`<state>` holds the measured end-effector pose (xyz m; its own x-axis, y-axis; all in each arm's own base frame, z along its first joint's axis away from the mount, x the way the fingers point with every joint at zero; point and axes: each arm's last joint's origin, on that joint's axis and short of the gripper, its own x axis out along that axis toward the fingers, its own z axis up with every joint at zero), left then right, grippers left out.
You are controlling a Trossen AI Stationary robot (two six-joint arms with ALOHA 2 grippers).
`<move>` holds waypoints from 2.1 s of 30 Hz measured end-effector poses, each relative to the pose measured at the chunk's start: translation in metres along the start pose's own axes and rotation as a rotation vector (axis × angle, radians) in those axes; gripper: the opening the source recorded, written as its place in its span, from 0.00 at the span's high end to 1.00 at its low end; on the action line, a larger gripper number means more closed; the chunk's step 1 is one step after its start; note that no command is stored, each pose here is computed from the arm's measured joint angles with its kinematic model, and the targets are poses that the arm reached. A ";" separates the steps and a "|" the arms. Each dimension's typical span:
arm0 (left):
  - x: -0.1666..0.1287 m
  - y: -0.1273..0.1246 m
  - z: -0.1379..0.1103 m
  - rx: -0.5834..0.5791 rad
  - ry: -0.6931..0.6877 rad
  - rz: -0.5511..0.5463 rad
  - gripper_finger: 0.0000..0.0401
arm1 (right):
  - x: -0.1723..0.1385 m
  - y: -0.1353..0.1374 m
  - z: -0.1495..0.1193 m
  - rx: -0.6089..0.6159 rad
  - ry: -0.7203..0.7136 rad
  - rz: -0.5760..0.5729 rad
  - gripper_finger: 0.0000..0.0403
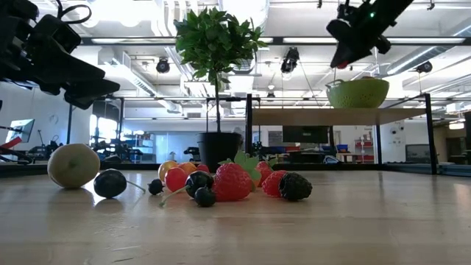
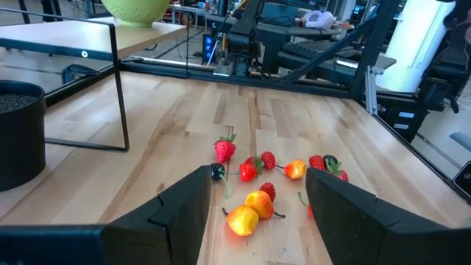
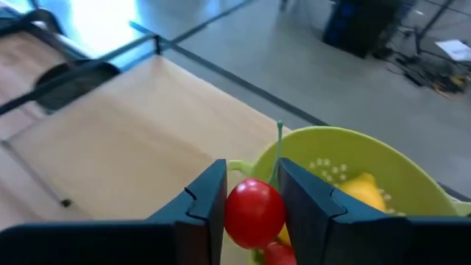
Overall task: Pick & Place Fruit
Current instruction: Put the red cherry into the green strainer bowl on the shelf, then put the strawberry into the green strainer bowl on the shelf
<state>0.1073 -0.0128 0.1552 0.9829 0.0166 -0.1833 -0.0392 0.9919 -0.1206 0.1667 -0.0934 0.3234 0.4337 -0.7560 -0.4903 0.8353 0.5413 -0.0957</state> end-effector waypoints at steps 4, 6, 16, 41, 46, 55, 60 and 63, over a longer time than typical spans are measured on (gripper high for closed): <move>0.000 0.000 0.000 0.000 0.000 -0.001 0.43 | 0.008 -0.009 0.001 0.012 0.018 -0.056 0.74; 0.000 0.000 0.000 0.000 0.000 0.000 0.43 | 0.011 -0.013 0.001 0.016 0.031 -0.079 0.71; 0.000 0.000 0.000 0.000 0.000 0.000 0.43 | 0.018 -0.026 -0.004 0.020 0.102 -0.148 0.76; 0.000 0.000 0.000 0.000 0.000 0.000 0.43 | 0.000 -0.011 0.022 0.084 0.008 0.153 0.49; 0.000 0.000 0.000 0.000 0.000 0.000 0.43 | -0.018 0.018 0.028 0.040 -0.065 0.339 0.54; 0.000 0.000 0.000 0.000 0.000 0.000 0.43 | -0.042 0.075 0.010 -0.121 -0.124 0.580 0.62; 0.000 0.000 0.000 0.000 0.000 0.000 0.43 | -0.045 0.115 0.001 -0.293 -0.183 0.685 0.65; 0.000 0.000 0.000 0.000 0.000 0.000 0.43 | -0.040 0.136 -0.010 -0.439 -0.193 0.704 0.67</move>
<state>0.1073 -0.0128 0.1552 0.9830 0.0166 -0.1830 -0.0392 0.9919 -0.1206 0.2600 0.0142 0.3217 0.8863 -0.2171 -0.4091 0.1593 0.9723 -0.1708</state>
